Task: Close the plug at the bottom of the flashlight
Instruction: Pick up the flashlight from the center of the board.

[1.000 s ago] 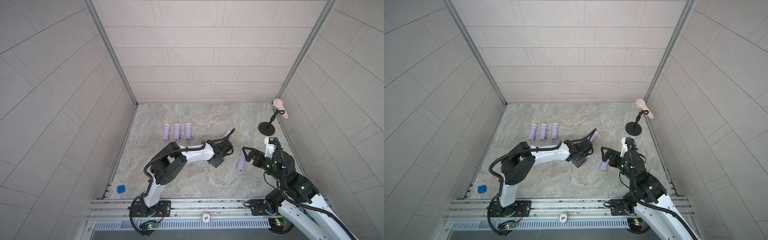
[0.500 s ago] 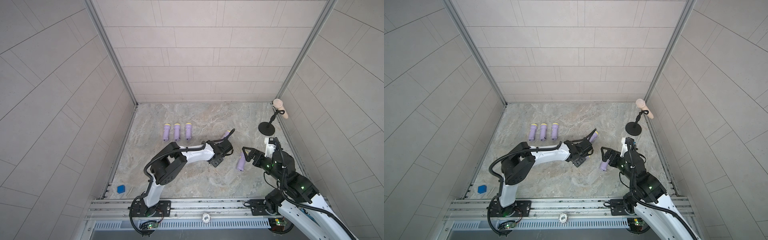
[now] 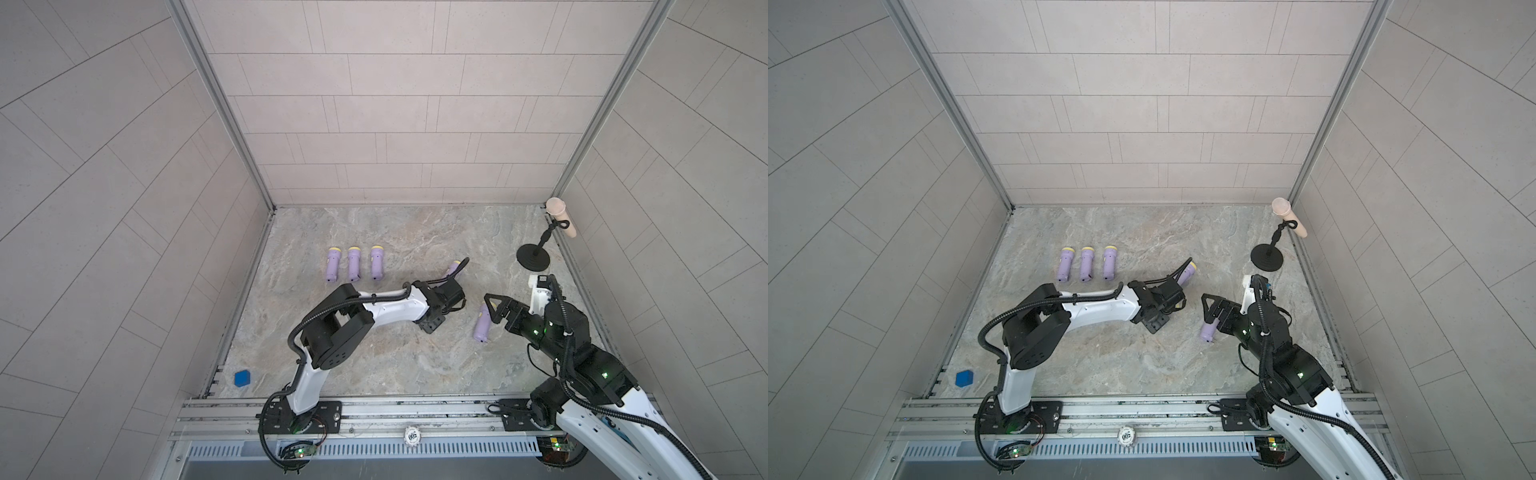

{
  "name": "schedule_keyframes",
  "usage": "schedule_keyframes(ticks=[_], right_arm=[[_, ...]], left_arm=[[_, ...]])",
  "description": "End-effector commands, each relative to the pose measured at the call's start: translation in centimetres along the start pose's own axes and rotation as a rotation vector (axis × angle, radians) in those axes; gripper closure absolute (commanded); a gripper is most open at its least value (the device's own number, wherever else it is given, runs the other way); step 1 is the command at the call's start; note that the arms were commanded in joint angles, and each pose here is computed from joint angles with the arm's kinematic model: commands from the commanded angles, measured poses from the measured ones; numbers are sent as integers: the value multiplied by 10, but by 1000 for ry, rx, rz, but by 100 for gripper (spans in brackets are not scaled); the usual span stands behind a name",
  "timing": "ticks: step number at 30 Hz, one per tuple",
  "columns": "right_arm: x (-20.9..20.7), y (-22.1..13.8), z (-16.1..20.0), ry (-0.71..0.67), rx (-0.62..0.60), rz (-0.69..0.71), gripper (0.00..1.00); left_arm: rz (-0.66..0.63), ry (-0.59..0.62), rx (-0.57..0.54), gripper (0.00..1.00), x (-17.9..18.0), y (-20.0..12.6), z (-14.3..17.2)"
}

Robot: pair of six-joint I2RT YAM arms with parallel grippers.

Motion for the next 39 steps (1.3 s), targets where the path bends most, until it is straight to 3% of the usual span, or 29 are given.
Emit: schedule_keyframes(ticks=[1,13,16,19,39], right_arm=[[6,-4,-8,6,-28,-25,0],[5,-2,-6,14,-21,-32,0],[5,0,-5,17,-19,-33,1],[5,0,-4,20,-15,-37,0],[1,0,1,28,-14,-32,0]], left_arm=[[-41,25,88,50,2,14,15],[-44,14,98,57,1,17,16],[-44,10,96,56,1,16,14],[-42,3,90,49,1,13,11],[-71,14,102,49,-1,17,-6]])
Point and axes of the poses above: each gripper's point midway between its finger pads, its own y axis out along the fingers, its own x axis along the line the jaws close on, z = x × y, the point moved 10 cm from there along -y, back along the fingers, and after that the axes turned 10 degrees about -y, right-handed, at the moved point
